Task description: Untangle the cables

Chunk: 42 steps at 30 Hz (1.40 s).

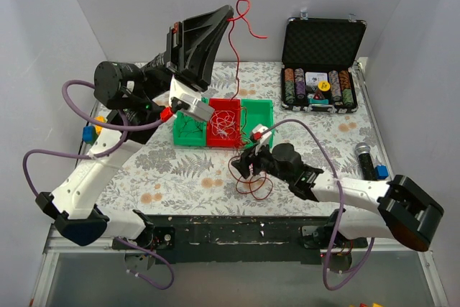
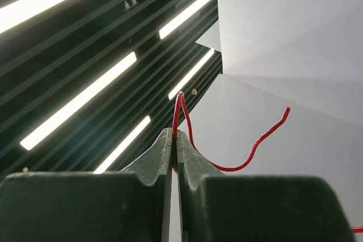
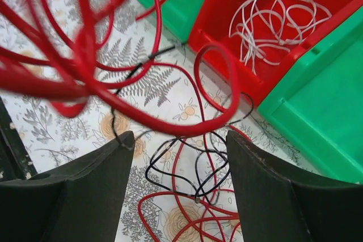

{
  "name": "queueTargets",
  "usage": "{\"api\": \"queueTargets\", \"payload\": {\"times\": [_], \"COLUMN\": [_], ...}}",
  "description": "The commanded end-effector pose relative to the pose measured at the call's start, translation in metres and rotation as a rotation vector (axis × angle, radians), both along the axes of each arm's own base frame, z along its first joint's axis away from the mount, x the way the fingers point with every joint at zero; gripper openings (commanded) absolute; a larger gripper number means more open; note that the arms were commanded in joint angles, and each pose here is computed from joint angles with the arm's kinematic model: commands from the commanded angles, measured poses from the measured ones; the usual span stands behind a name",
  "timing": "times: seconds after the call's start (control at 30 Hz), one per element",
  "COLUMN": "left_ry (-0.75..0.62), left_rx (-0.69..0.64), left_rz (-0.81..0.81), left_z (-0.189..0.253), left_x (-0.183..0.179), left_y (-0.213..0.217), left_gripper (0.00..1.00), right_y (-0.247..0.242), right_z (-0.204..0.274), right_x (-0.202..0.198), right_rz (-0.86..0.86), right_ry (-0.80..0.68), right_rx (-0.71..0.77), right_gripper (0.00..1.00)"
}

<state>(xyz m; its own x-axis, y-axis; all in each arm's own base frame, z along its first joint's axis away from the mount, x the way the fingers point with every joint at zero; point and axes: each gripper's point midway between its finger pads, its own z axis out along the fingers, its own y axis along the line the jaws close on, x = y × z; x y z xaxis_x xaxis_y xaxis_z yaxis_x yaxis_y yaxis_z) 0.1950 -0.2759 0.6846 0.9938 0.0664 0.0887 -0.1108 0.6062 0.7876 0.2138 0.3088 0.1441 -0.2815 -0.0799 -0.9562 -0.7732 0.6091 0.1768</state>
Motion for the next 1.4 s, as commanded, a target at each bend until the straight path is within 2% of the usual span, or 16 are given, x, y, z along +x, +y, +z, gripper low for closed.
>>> {"api": "queueTargets", "payload": {"times": [0.0,0.13,0.3,0.5,0.67,0.8,0.87,0.9,0.97,1.1,1.13,1.2,1.3,1.37], "left_ry": [-0.063,-0.096,-0.189,-0.224,-0.289,-0.250,-0.229,-0.245,-0.233,-0.187,-0.173,-0.152,-0.138,-0.131], "left_rx": [-0.037,-0.059,-0.161,-0.314,-0.406,-0.397,-0.328,-0.318,-0.262,-0.215,-0.206,-0.192,-0.163,-0.147], "left_rz": [0.011,0.019,0.056,0.139,0.196,0.189,0.182,0.183,0.169,0.162,0.161,0.162,0.156,0.155], "left_z": [0.020,0.029,0.046,0.091,0.123,0.124,0.100,0.098,0.079,0.064,0.060,0.053,0.043,0.036], "left_x": [-0.017,-0.022,-0.030,-0.024,-0.025,-0.023,-0.014,-0.021,-0.018,-0.013,-0.010,-0.007,-0.007,-0.006], "left_y": [0.010,0.014,0.028,0.049,0.061,0.062,0.048,0.051,0.040,0.034,0.033,0.031,0.028,0.026], "left_gripper": [0.00,0.00,0.00,0.00,0.00,0.00,0.00,0.00,0.00,0.00,0.00,0.00,0.00,0.00], "right_y": [0.020,0.015,-0.005,-0.028,-0.046,-0.052,-0.051,-0.050,-0.044,-0.034,-0.032,-0.030,-0.029,-0.027], "right_z": [0.008,-0.032,-0.059,-0.081,-0.091,-0.081,-0.061,-0.049,-0.016,0.056,0.075,0.110,0.157,0.191], "right_x": [0.007,0.000,-0.014,-0.024,-0.029,-0.029,-0.023,-0.019,-0.012,-0.007,-0.007,-0.006,-0.007,-0.005], "right_rz": [0.042,0.055,0.041,0.010,-0.034,-0.053,-0.074,-0.087,-0.095,-0.078,-0.070,-0.059,-0.044,-0.050], "right_ry": [-0.048,0.034,0.088,0.132,0.166,0.144,0.106,0.088,0.037,-0.064,-0.093,-0.149,-0.226,-0.261], "right_rx": [0.030,-0.049,-0.098,-0.158,-0.209,-0.189,-0.158,-0.138,-0.082,0.045,0.075,0.123,0.176,0.230], "right_gripper": [0.69,0.44,0.12,0.02,0.01,0.01,0.04,0.07,0.18,0.46,0.57,0.73,0.84,0.86]}}
